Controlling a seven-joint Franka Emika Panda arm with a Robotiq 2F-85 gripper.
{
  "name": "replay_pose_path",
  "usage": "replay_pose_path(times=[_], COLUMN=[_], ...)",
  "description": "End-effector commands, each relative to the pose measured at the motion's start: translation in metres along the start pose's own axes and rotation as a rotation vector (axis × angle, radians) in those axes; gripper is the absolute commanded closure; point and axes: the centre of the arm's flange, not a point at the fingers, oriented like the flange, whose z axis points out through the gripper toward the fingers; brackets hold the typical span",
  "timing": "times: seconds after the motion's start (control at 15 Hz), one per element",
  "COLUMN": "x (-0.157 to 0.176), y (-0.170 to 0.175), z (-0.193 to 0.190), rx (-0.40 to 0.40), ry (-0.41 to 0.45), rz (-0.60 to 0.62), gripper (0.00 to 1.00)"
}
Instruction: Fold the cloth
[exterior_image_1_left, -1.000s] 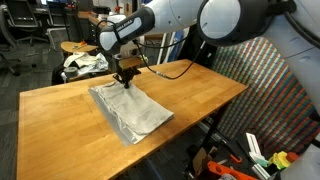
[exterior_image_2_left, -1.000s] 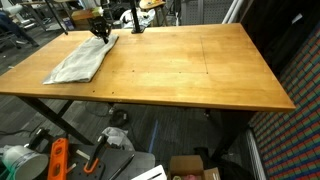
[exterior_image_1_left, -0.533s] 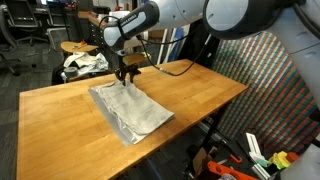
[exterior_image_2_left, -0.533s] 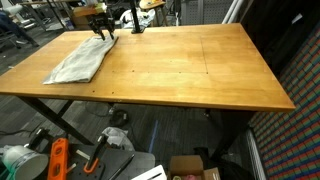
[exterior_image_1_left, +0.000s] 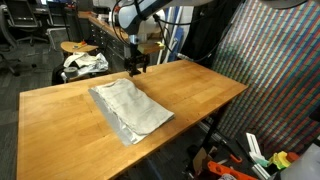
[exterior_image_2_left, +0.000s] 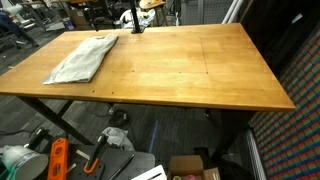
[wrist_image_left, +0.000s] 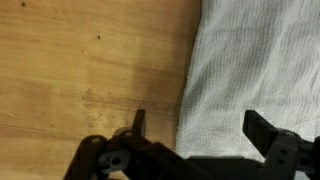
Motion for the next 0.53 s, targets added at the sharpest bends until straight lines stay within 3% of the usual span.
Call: replay_pose_path(times=[0.0,0.47], x=[-0.073,-0.130], y=[0.008,0.008], z=[-0.029,-0.065], rx=[0.055,0.069], ry=[-0.004,-0.003], rz=[-0.018,0.013], gripper=[0.00,0.00])
